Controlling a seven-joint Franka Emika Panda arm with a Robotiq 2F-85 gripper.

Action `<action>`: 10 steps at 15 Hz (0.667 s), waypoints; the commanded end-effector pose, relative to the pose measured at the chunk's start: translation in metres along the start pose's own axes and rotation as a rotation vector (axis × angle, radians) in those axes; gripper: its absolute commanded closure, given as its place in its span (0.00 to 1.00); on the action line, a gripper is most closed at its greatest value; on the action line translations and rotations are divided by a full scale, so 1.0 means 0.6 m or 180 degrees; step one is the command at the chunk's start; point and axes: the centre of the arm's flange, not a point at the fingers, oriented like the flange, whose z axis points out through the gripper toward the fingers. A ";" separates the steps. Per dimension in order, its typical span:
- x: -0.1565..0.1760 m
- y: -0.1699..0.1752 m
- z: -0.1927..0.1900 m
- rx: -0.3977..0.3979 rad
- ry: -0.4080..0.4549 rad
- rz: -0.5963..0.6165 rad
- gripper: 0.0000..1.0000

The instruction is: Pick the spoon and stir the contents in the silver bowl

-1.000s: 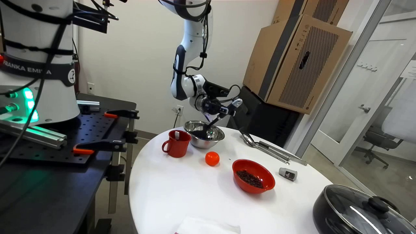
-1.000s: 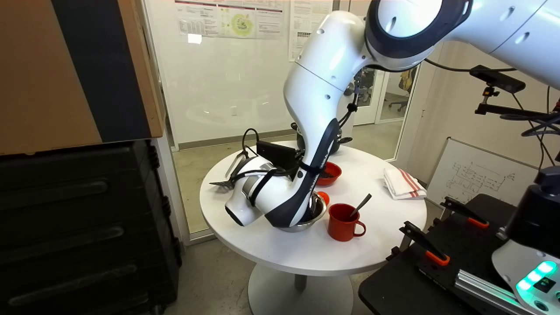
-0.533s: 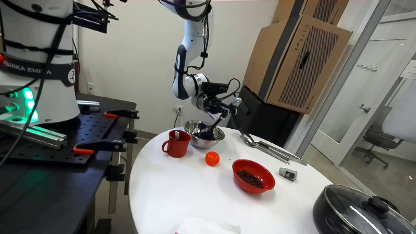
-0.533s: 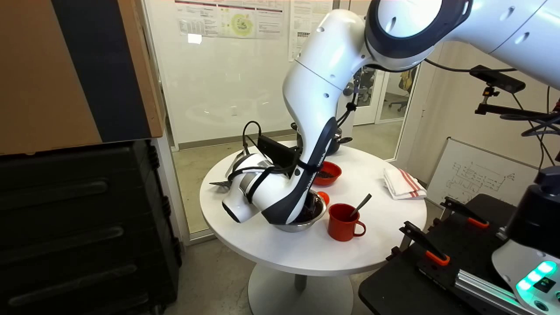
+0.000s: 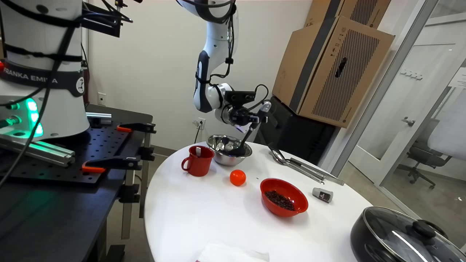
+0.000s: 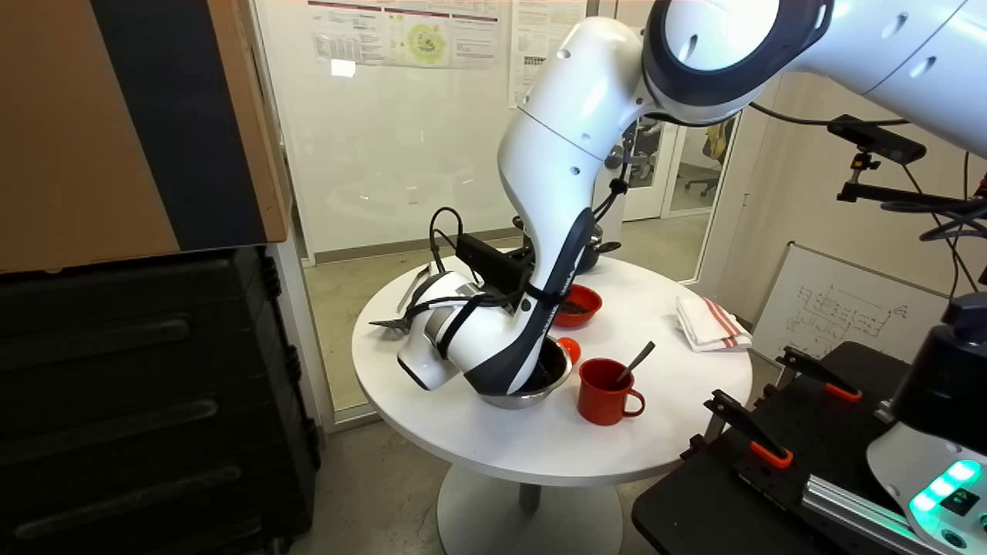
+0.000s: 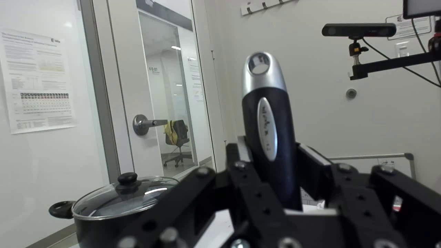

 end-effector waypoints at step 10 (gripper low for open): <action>-0.069 0.026 0.033 0.0286 0.0332 -0.0456 0.92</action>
